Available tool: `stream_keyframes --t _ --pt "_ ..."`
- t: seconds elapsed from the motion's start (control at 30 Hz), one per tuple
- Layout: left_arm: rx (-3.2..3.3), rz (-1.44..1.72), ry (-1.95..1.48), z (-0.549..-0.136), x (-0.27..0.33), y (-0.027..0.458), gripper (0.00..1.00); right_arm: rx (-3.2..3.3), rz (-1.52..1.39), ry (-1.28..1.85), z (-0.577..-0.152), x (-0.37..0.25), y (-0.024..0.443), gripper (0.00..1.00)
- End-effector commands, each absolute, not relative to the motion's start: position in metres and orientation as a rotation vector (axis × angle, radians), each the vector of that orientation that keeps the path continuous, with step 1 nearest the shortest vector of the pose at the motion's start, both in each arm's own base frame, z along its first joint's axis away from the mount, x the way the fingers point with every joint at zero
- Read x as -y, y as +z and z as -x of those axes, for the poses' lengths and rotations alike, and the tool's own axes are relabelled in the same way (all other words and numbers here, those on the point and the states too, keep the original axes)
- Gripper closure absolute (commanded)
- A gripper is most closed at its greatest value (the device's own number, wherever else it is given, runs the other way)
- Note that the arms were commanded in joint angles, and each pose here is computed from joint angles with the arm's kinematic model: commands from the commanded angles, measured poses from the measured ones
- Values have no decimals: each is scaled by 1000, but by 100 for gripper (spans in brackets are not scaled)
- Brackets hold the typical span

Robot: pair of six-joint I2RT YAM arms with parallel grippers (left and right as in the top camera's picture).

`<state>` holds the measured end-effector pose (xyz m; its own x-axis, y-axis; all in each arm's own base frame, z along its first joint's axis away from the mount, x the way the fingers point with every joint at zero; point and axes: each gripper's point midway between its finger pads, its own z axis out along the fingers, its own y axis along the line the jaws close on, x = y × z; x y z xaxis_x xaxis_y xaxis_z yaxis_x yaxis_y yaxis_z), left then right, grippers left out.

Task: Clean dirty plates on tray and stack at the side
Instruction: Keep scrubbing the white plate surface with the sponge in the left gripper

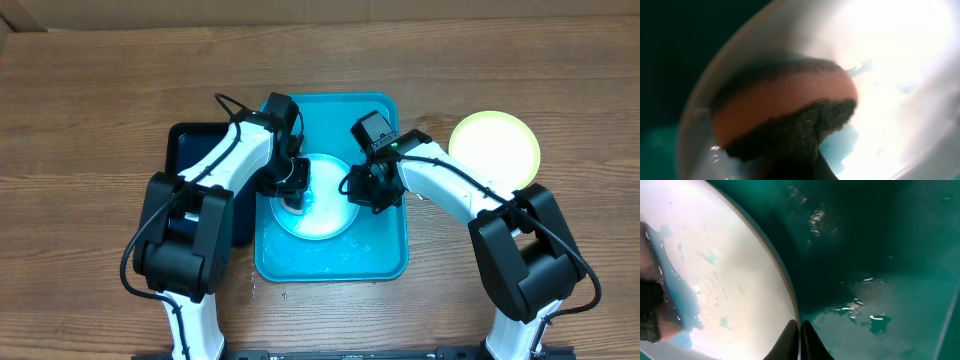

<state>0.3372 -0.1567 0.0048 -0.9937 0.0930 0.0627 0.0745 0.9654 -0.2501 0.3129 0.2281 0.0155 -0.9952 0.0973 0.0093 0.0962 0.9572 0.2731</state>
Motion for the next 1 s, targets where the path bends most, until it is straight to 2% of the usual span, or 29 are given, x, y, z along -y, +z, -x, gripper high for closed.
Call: stream_keyframes --t 0.0,0.13,0.27,0.5,0.6,0.73,0.97 --pt "2875 190 628 -312 209 -24 96 -3106 -141 479 -310 -235 16 96" --pt "2832 217 732 -308 224 -19 96 -3107 -142 480 -310 -235 16 96" --pt "2821 281 889 -317 235 9 96 -3106 -141 480 -310 -235 16 96" --pt "2997 330 984 -352 226 93 96 -3112 -143 476 -308 -234 15 96" --pt "3142 370 893 -358 213 123 96 -3115 -144 473 -308 -233 14 96" --pt "3240 352 524 -355 184 111 96 -3113 -144 474 -308 -234 14 96" --pt "3202 229 224 -344 158 64 96 -3115 -144 474 -308 -234 14 96"
